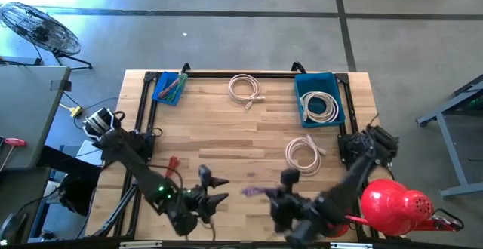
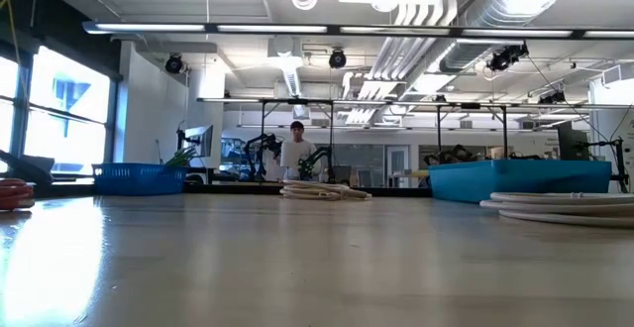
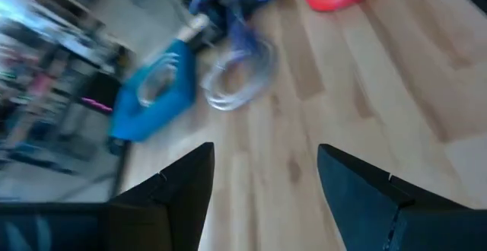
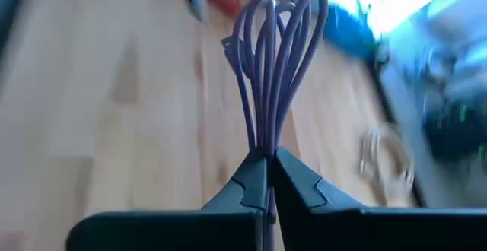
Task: Pick & Place USB Port
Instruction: Put the purple USB cable into the left blue bin
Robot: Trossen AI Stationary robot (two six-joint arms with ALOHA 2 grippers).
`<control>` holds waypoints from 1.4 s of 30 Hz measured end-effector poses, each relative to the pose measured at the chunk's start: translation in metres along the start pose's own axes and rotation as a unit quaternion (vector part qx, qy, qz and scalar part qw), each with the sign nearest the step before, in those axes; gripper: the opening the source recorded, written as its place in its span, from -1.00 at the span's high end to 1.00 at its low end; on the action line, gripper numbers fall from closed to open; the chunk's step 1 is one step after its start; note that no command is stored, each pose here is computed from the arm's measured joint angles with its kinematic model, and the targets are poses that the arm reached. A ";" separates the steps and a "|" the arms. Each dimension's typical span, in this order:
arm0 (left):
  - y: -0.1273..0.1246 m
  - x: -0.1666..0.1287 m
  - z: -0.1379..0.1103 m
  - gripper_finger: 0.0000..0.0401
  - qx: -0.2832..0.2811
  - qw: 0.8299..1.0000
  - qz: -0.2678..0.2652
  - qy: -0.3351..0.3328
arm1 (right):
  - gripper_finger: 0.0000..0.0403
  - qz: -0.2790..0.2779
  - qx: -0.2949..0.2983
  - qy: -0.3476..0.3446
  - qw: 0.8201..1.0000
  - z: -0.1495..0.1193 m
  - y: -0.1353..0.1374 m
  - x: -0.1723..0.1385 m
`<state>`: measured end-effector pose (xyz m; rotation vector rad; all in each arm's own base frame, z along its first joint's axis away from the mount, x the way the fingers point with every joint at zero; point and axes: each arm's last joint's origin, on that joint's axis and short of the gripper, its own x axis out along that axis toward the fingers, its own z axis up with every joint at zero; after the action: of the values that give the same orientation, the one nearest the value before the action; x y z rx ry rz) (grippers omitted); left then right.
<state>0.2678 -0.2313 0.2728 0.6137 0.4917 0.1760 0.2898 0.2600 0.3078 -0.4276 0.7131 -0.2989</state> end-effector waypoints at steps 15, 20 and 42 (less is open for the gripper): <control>-0.008 -0.024 0.034 -0.13 -0.032 0.992 0.028 -0.122 | 1.00 -0.037 -0.089 -0.125 0.987 0.007 0.029 -0.031; -0.011 -0.016 0.033 -0.13 -0.027 0.992 0.015 -0.125 | 1.00 -0.048 -0.100 -0.137 0.984 0.011 0.029 -0.032; -0.007 0.015 0.039 -0.13 -0.050 0.985 -0.036 -0.162 | 1.00 -0.016 -0.114 -0.121 0.986 0.022 0.028 -0.002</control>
<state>0.3000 -0.2521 0.2905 0.5130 0.1888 0.0291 0.3063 0.2914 0.3104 -0.6803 0.5038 -0.1912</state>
